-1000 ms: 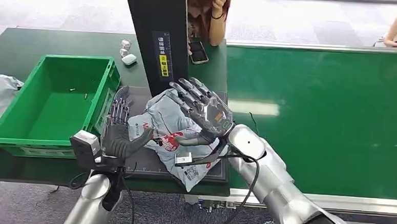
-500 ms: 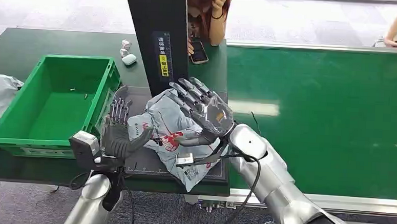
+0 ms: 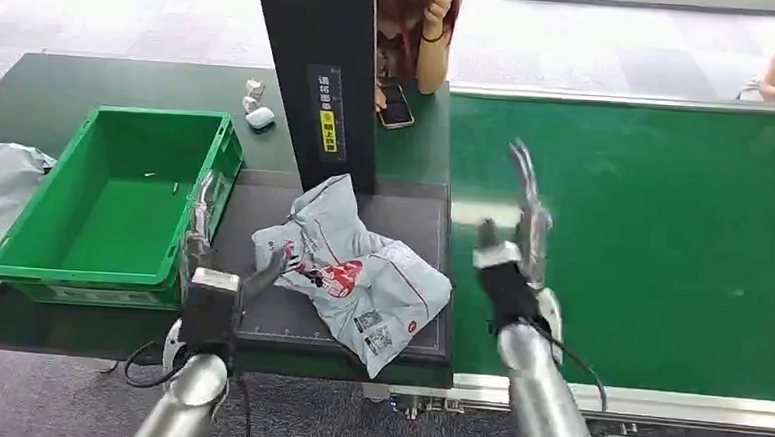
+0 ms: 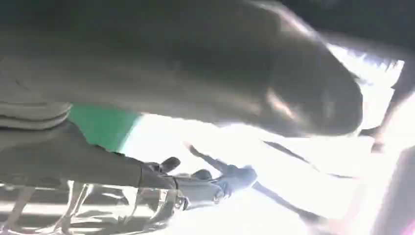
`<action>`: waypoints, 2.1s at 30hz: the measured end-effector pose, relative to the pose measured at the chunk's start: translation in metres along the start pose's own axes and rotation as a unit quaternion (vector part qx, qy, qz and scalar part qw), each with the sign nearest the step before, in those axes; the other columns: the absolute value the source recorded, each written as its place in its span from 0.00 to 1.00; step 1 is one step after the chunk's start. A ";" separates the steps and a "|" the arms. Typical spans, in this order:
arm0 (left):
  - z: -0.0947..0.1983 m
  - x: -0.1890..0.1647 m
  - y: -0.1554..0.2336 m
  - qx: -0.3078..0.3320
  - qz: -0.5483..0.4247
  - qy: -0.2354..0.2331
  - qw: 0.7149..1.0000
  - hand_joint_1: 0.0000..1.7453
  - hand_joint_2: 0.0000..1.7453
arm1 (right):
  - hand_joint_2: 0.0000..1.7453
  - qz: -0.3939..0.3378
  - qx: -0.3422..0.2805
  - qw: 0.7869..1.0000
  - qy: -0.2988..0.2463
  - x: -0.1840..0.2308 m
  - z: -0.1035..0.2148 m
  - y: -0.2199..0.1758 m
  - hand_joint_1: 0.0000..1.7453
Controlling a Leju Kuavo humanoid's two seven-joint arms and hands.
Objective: Moved the parcel from conveyor to table for the left to box.
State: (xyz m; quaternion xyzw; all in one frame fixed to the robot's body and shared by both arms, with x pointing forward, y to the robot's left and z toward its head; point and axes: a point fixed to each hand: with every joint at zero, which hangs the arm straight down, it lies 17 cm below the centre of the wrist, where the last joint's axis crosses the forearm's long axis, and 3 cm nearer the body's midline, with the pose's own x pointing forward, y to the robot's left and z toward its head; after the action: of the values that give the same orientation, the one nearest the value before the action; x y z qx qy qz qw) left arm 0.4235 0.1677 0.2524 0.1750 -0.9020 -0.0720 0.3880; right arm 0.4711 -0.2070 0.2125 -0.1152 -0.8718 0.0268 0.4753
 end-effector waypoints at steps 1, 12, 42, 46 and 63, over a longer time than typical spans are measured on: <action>0.005 -0.002 -0.001 -0.004 -0.002 0.005 1.000 0.00 1.00 | 0.00 -0.078 -0.064 0.994 0.048 -0.019 0.020 -0.029 0.00; 0.013 -0.001 -0.010 -0.020 -0.001 0.007 1.000 0.00 1.00 | 0.00 -0.089 -0.112 0.988 0.057 -0.010 0.048 -0.062 0.00; -0.010 0.069 0.033 0.091 -0.014 -0.107 0.990 0.00 1.00 | 0.00 -0.060 -0.071 0.994 0.061 -0.003 0.055 -0.052 0.00; -0.013 0.084 0.022 0.067 -0.014 -0.133 0.989 0.00 1.00 | 0.00 -0.051 -0.043 0.996 0.066 -0.004 0.059 -0.041 0.00; 0.013 0.157 -0.137 -0.306 0.226 -0.151 0.912 0.00 1.00 | 0.00 -0.029 -0.009 0.994 0.101 -0.019 0.077 -0.036 0.00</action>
State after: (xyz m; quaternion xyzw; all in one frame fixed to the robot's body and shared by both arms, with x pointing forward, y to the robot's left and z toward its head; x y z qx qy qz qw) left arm 0.3492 -0.0175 0.3127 -0.1741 -0.8992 -0.2801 0.2875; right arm 0.4107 -0.2412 0.1603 -0.0968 -0.8228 -0.0066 0.5600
